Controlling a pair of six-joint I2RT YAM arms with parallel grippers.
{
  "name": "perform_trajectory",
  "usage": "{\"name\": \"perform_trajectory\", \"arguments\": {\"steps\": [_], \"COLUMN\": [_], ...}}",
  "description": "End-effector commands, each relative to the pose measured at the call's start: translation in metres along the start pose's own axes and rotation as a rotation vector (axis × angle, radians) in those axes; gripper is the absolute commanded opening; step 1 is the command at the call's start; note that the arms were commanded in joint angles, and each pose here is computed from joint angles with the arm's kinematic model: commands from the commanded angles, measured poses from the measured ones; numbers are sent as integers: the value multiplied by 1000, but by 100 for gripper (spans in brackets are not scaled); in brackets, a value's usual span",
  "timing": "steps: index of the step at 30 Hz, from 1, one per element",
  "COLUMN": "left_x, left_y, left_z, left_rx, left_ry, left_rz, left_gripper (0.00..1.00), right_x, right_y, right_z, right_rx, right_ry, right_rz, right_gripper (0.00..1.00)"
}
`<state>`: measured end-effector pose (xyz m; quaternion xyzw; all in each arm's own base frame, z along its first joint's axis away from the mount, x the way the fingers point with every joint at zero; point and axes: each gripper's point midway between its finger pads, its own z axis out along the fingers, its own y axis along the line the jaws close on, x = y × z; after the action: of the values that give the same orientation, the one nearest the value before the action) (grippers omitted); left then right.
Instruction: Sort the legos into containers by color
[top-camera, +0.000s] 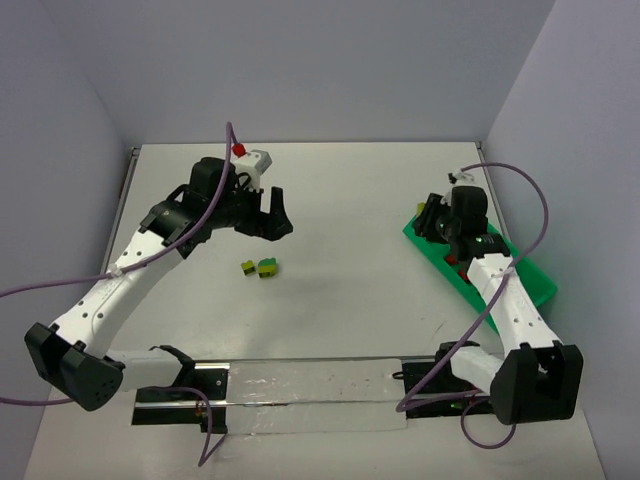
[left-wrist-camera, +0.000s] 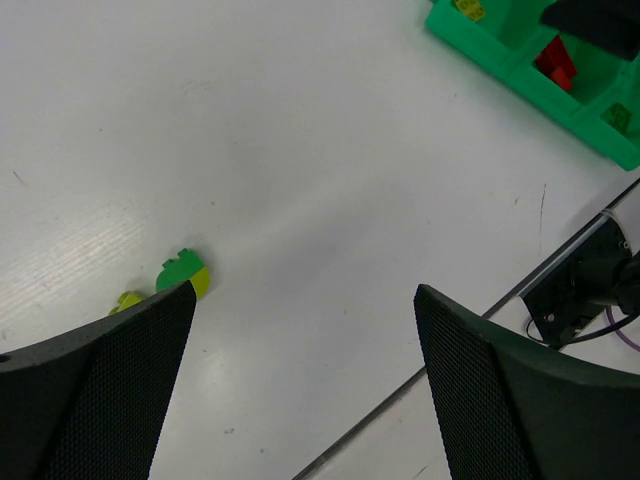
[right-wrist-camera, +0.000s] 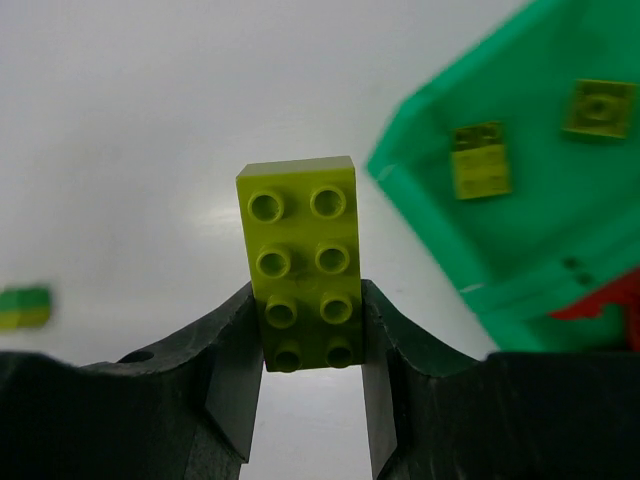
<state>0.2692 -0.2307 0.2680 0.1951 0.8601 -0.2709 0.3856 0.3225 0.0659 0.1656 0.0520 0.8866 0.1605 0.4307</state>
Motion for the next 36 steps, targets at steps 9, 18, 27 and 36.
{"name": "perform_trajectory", "arguments": {"steps": [9,18,27,36], "left_x": [9,16,28,62], "left_y": [23,27,37,83], "left_z": [40,44,49,55], "left_rx": [-103,-119,-177,-435], "left_ry": [75,100,136,179], "left_rz": [-165,-183,-224,-302], "left_gripper": [98,99,99,88], "right_x": [-42,-62,-78,-73], "right_y": [-127,-135,-115,5], "right_z": [-1,30,30,2], "right_rx": [646,633,540,213], "right_ry": [-118,-105,-123,-199], "right_rz": [353,342,314,67], "right_gripper": [5,58,85,81]}}
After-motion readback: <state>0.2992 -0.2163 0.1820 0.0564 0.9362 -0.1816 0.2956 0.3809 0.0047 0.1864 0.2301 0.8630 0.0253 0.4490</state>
